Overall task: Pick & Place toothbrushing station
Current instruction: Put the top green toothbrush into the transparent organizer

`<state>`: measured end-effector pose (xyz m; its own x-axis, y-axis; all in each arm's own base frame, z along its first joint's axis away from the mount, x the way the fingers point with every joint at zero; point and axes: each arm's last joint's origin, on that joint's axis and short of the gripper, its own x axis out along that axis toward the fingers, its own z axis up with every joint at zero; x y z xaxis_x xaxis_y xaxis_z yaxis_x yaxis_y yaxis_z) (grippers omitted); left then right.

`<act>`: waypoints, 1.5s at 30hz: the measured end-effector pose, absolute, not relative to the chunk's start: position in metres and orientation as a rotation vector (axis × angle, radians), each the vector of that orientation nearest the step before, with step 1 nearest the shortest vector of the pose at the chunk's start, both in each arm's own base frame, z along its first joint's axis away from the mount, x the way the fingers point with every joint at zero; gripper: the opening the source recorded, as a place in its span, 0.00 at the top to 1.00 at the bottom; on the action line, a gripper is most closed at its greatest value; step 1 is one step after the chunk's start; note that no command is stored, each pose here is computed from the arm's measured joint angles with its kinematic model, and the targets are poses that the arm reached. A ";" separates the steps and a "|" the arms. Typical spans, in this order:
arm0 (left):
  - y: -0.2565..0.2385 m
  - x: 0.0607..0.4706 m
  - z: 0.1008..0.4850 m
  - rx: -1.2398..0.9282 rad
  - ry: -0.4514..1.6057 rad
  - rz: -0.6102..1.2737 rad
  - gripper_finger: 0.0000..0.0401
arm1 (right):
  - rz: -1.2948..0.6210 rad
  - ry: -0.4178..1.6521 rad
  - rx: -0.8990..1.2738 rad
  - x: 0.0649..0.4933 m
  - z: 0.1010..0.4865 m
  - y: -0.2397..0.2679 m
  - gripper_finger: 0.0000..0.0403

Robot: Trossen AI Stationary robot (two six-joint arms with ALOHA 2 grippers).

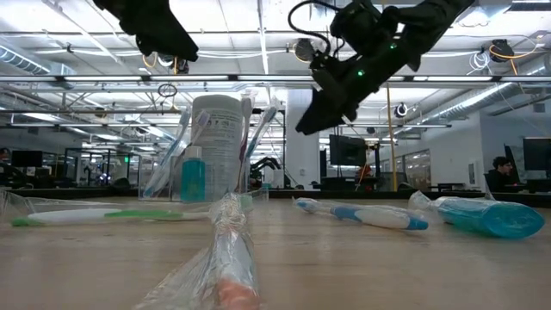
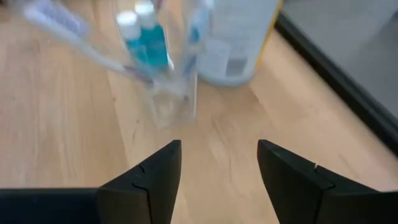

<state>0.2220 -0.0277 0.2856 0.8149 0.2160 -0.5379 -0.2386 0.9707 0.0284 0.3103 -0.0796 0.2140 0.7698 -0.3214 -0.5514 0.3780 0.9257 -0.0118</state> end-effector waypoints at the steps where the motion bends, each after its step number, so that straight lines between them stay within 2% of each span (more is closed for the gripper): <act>1: -0.030 0.223 0.284 -0.053 0.577 0.238 0.67 | -0.382 0.597 0.111 0.309 0.213 -0.079 0.49; 8: -0.052 0.240 0.259 -0.148 0.666 0.229 0.67 | -0.359 0.649 0.080 0.307 0.209 -0.075 0.49; 21: -0.107 0.288 0.182 -0.275 0.746 0.201 0.67 | -0.298 0.667 -0.104 0.308 0.210 -0.075 0.49; 31: -0.113 0.302 0.122 -0.295 0.873 0.272 0.67 | -0.268 0.595 -0.248 0.313 0.218 -0.077 0.49; 41: -0.113 0.303 0.114 -0.210 0.924 0.222 0.67 | -0.272 0.582 -0.246 0.314 0.219 -0.077 0.49; 45: -0.112 0.302 0.112 -0.174 0.951 0.194 0.75 | -0.274 0.581 -0.239 0.314 0.219 -0.077 0.49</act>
